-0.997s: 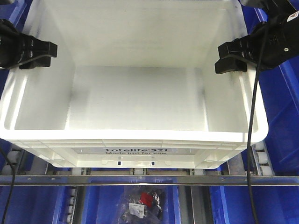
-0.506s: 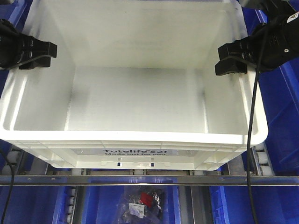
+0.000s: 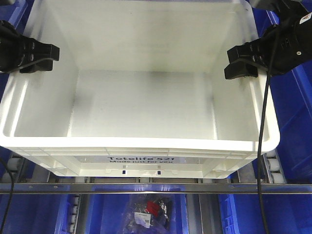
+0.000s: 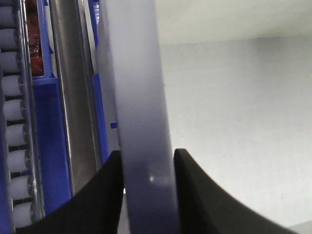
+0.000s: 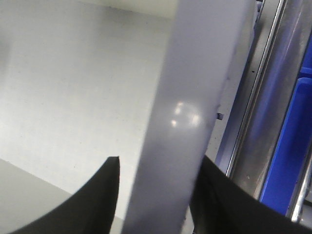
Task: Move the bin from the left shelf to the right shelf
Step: 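Lift the tote and pull it off the shelf toward the robot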
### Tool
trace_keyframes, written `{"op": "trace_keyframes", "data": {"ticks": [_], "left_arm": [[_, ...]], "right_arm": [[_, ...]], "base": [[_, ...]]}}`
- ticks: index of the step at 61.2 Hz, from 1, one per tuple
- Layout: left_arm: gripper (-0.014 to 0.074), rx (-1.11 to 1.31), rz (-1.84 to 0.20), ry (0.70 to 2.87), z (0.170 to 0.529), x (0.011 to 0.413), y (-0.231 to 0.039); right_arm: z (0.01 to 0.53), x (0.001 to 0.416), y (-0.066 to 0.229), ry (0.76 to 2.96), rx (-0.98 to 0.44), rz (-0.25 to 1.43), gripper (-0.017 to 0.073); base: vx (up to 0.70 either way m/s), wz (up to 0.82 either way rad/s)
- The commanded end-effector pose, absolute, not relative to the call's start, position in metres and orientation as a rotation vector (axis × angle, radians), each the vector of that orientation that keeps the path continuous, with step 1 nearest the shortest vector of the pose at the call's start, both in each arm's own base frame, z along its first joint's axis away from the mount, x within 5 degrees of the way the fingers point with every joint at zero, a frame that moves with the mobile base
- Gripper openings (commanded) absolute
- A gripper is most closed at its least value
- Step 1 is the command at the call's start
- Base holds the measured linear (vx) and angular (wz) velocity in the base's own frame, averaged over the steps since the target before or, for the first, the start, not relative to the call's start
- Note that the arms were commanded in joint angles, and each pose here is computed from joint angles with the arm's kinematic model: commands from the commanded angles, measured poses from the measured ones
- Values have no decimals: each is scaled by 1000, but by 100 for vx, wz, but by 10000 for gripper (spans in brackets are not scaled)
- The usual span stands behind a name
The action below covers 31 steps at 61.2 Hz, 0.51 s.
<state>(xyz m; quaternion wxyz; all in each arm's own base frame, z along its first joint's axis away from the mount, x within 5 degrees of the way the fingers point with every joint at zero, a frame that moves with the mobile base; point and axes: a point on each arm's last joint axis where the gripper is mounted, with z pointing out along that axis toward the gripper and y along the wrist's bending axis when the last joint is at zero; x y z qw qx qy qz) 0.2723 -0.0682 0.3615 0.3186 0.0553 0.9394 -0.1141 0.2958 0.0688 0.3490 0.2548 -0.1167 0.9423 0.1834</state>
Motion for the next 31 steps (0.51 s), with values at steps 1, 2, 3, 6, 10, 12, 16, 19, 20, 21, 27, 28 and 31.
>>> {"op": "trace_keyframes", "data": {"ticks": [1,2,3,6,10,12,16,19,20,21,27,28,31], "left_arm": [[-8,179,-296,2282,393,267,-66],[-8,179,-296,2282,393,267,-66],[-8,179,-296,2282,393,267,-66],[-8,179,-296,2282,393,267,-66],[-8,179,-296,2282,393,267,-66],[-8,179,-296,2282,393,267,-66],[-8,179,-296,2282,393,267,-66],[-8,179,-296,2282,393,267,-66],[-8,179,-296,2282,393,267,-66],[-8,179,-296,2282,393,267,-66],[-8,179,-296,2282,393,267,-66],[-8,179,-296,2282,393,267,-66],[-8,179,-296,2282,393,267,-66]], "right_arm": [[379,289,65,2405,-344,459,-4],[379,289,65,2405,-344,459,-4],[379,289,65,2405,-344,459,-4],[379,289,65,2405,-344,459,-4],[379,289,65,2405,-344,459,-4],[379,289,65,2405,-344,459,-4],[379,289,65,2405,-344,459,-4],[379,289,65,2405,-344,459,-4],[379,289,65,2405,-344,459,-4],[379,289,65,2405,-344,459,-4],[379,289,65,2405,-344,459,-4],[379,289,65,2405,-344,459,-4],[379,289,65,2405,-344,459,-4]], "base": [[0,0],[0,0],[0,0],[0,0],[0,0],[0,0],[0,0],[0,-1],[-1,-2],[-1,-2],[-2,-2],[-3,-3],[-3,-3]]}}
